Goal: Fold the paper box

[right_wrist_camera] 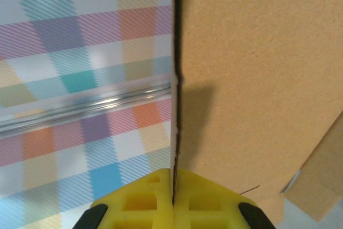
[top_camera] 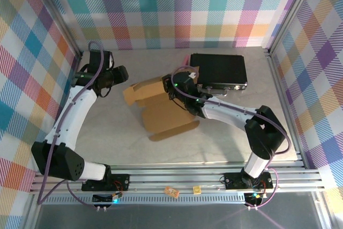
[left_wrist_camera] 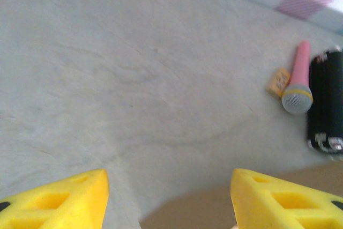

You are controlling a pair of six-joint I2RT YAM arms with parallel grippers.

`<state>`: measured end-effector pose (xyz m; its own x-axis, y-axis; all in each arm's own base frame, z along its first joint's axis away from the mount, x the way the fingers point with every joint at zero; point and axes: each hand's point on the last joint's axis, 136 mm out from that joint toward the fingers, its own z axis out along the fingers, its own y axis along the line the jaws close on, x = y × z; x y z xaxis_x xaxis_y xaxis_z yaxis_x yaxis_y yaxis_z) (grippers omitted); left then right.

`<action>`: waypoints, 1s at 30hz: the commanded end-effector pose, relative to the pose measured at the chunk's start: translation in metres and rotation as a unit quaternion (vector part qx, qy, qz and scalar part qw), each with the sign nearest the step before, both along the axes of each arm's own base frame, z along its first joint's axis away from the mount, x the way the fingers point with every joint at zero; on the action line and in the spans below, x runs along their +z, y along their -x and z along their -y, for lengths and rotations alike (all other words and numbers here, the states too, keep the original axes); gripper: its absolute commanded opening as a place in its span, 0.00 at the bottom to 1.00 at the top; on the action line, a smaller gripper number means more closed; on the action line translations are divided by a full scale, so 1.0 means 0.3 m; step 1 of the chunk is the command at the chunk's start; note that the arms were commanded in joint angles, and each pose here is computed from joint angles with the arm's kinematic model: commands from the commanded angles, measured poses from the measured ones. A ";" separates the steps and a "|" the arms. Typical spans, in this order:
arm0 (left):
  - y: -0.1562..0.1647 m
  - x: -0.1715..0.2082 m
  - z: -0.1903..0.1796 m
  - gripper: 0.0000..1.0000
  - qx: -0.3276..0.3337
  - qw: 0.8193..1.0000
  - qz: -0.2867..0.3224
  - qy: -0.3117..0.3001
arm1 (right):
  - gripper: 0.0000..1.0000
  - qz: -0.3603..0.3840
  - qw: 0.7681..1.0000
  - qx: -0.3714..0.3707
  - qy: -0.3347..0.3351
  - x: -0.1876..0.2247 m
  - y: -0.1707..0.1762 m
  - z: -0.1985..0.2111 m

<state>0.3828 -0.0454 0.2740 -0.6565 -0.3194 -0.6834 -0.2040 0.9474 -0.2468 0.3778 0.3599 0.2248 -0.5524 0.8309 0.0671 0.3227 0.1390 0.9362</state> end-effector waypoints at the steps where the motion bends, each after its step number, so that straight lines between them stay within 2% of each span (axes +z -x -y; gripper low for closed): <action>1: 0.028 0.084 -0.077 0.62 0.051 0.998 0.026 -0.024 | 0.00 -0.054 0.995 -0.055 0.057 -0.069 0.048 0.118; 3: 0.028 0.069 -0.061 0.62 0.041 0.999 0.021 -0.016 | 0.00 -0.045 0.995 -0.068 0.052 -0.075 0.044 0.151; 8: 0.010 -0.004 0.025 0.55 -0.017 0.999 0.005 0.027 | 0.00 0.007 0.998 -0.036 0.042 -0.041 -0.026 0.198; 16: 0.006 -0.297 0.186 0.26 -0.140 0.982 -0.100 0.081 | 0.00 0.039 0.999 0.013 0.025 -0.057 -0.060 0.275; 21: -0.008 -0.389 0.295 0.25 -0.196 0.971 -0.109 0.086 | 0.00 0.045 0.999 0.012 0.019 -0.064 -0.065 0.314; 25: -0.011 -0.491 0.384 0.25 -0.228 0.961 -0.138 0.076 | 0.00 0.048 0.999 0.012 0.003 -0.061 -0.080 0.328; 30: -0.013 -0.497 0.484 0.25 -0.255 0.955 -0.122 0.086 | 0.00 0.044 0.999 0.009 -0.001 -0.073 -0.092 0.341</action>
